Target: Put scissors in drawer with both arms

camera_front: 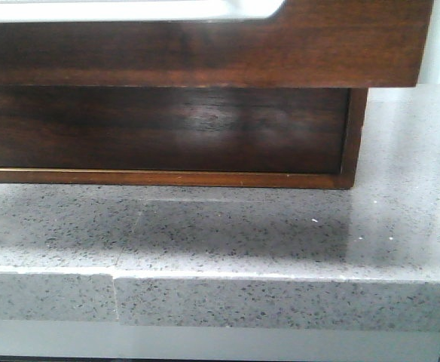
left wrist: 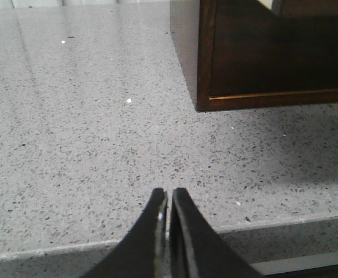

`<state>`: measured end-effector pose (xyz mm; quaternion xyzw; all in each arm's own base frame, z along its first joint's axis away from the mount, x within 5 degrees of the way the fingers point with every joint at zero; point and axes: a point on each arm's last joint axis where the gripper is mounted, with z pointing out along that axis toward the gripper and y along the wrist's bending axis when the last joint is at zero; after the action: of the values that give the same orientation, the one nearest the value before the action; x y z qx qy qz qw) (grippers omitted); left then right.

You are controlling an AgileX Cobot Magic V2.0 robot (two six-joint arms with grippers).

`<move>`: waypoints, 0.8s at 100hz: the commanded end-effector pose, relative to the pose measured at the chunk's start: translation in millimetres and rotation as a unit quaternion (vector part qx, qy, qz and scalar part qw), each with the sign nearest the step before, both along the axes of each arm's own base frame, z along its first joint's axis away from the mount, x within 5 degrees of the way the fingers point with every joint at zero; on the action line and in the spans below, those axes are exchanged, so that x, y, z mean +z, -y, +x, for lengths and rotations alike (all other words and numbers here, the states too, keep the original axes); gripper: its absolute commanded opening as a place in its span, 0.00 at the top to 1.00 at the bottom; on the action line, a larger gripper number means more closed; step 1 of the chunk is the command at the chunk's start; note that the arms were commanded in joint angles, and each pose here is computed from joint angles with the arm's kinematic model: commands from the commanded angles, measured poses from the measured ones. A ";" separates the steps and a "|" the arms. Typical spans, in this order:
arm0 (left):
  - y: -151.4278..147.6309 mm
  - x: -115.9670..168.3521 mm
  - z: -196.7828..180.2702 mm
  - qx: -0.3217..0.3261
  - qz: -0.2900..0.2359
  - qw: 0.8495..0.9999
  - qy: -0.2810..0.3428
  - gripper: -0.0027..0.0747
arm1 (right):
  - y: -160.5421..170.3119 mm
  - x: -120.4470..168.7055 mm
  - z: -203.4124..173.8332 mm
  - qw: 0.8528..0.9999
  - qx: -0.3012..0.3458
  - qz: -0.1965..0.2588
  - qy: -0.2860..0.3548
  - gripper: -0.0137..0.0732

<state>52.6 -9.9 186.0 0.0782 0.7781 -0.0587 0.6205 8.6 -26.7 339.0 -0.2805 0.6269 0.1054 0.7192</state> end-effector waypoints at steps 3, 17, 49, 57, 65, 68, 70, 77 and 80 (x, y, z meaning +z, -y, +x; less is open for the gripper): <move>0.1 -0.7 -0.5 0.001 -0.014 0.999 0.029 0.99 | 0.4 -4.9 7.3 0.999 -0.044 -0.026 -0.001 0.90; 0.1 -0.7 -0.5 0.001 -0.014 0.999 0.029 0.99 | -11.7 -26.8 15.3 0.997 -0.077 -0.014 -0.020 0.90; 0.1 -0.7 -0.5 0.001 -0.014 0.999 0.029 0.99 | -37.5 -112.7 41.4 0.971 -0.172 0.127 -0.110 0.90; 0.1 -0.7 -0.5 0.001 -0.014 0.999 0.029 0.99 | -33.4 -134.3 46.0 0.958 -0.221 0.128 -0.129 0.90; 0.1 -0.7 -0.5 0.001 -0.014 0.999 0.029 0.99 | -30.2 -147.8 47.7 0.949 -0.253 0.127 -0.142 0.90; 0.1 -0.7 -0.5 0.001 -0.014 0.999 0.029 0.99 | -29.2 -153.2 48.2 0.946 -0.262 0.123 -0.148 0.90; 0.1 -0.7 -0.5 0.001 -0.014 0.999 0.029 0.99 | -28.7 -155.4 48.4 0.944 -0.267 0.123 -0.150 0.90; 0.1 -0.5 -0.5 0.001 -0.015 0.999 0.029 0.99 | -27.7 -164.8 47.7 0.937 -0.279 0.112 -0.179 0.90; 0.1 -0.5 -0.5 0.001 -0.015 0.999 0.029 0.99 | -27.4 -166.8 47.3 0.935 -0.281 0.106 -0.188 0.90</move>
<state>52.6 -9.9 186.0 0.0782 0.7781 -0.0587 0.6205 53.8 2.0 181.6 0.0124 0.7832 0.0298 0.6209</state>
